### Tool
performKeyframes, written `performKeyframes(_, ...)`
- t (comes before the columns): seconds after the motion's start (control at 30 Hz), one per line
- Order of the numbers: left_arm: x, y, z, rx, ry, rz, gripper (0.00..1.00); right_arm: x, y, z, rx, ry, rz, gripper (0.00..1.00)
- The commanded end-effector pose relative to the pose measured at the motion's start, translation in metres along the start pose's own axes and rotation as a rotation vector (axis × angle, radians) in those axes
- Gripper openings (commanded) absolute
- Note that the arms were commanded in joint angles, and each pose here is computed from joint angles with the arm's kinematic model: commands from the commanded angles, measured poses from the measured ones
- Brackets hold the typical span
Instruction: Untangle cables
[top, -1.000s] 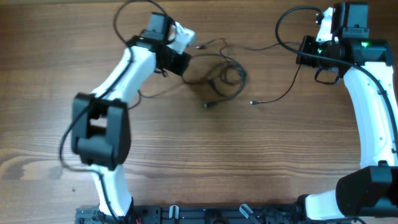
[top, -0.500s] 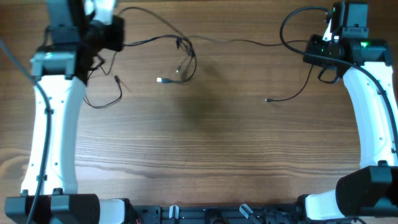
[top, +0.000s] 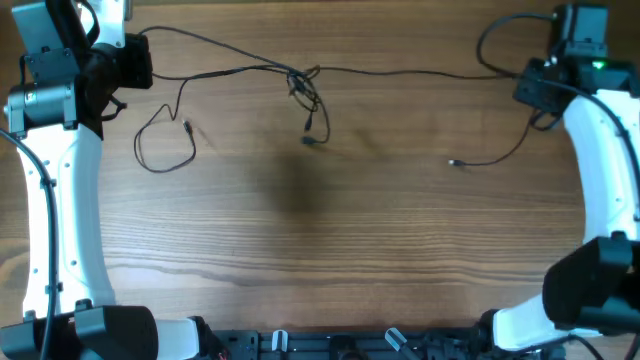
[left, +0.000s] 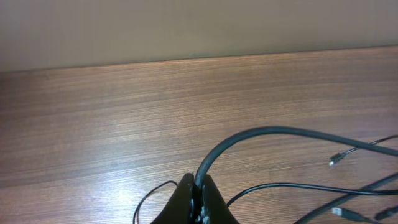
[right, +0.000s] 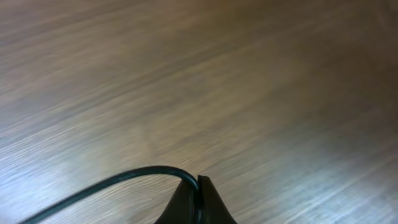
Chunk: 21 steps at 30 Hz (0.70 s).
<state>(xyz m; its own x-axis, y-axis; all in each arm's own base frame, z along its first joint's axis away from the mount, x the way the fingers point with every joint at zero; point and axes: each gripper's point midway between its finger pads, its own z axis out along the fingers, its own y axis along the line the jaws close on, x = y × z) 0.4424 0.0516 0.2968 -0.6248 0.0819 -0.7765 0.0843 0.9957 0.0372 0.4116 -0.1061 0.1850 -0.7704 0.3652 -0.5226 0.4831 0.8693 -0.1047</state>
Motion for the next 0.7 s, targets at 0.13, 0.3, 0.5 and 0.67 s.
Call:
performKeyframes(0.13, -0.005, 0.009, -0.009, -0.033, -0.024, -0.017, 0.04, 0.001, -0.063, 0.020, 0.112, 0.041, 0.134, 0.05)
performKeyframes(0.3, -0.001, 0.028, -0.013, -0.066, -0.020, -0.046, 0.04, 0.000, -0.077, 0.022, 0.128, 0.043, 0.161, 0.05)
performKeyframes(0.5, 0.004, 0.052, -0.018, -0.087, -0.026, -0.088, 0.04, 0.001, -0.086, 0.023, 0.137, 0.048, 0.182, 0.05)
performKeyframes(0.67, 0.001, 0.037, -0.020, 0.036, -0.049, -0.106, 0.04, 0.002, -0.069, 0.024, 0.051, 0.064, 0.175, 0.05)
